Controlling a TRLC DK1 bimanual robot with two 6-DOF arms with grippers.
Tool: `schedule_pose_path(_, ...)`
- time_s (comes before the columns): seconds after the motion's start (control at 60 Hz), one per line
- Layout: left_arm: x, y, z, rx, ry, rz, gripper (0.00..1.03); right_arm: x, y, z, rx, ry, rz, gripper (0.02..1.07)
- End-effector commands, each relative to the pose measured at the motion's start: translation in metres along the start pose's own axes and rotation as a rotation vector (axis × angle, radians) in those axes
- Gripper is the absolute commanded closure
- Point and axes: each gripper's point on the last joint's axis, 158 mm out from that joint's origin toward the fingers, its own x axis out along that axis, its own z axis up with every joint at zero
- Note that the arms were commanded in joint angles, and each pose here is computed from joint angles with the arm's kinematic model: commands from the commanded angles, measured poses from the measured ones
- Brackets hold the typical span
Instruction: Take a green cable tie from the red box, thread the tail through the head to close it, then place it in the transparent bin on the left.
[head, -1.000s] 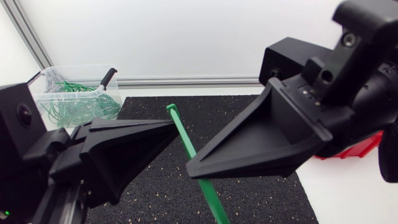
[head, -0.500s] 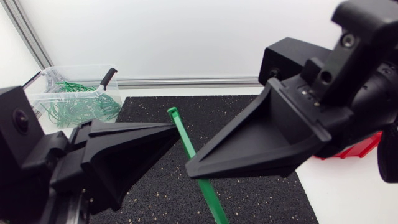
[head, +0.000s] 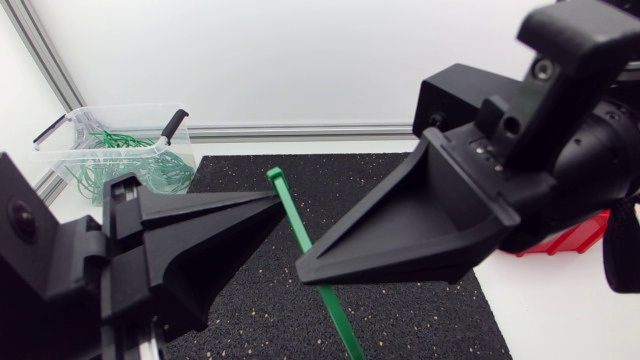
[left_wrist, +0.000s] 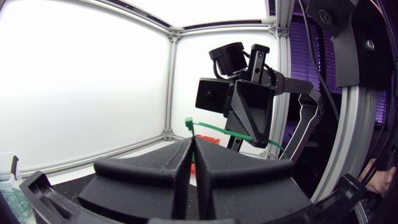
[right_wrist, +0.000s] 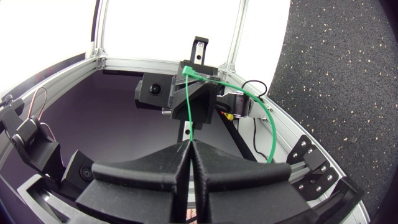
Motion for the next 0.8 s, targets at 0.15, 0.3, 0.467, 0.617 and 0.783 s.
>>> schedule_pose_path(0.15,0.002,-0.001,-0.009,0.058,0.007,0.001,0.99,0.006,-0.013,0.006,0.072,0.000,-0.020,1.01)
schedule_pose_path(0.3,0.002,0.000,-0.014,0.060,0.014,0.005,0.99,0.005,-0.001,0.007,0.040,-0.003,-0.005,1.01)
schedule_pose_path(0.467,0.002,0.001,-0.019,0.068,0.024,0.008,0.99,0.008,0.001,0.013,0.042,0.001,-0.007,1.01)
schedule_pose_path(0.617,0.000,0.003,-0.022,0.087,0.022,0.017,0.99,0.010,0.001,0.018,0.044,-0.006,-0.009,1.01)
schedule_pose_path(0.783,-0.001,0.005,-0.020,0.124,0.013,0.033,0.99,0.011,-0.005,0.025,0.074,-0.018,-0.026,1.01)
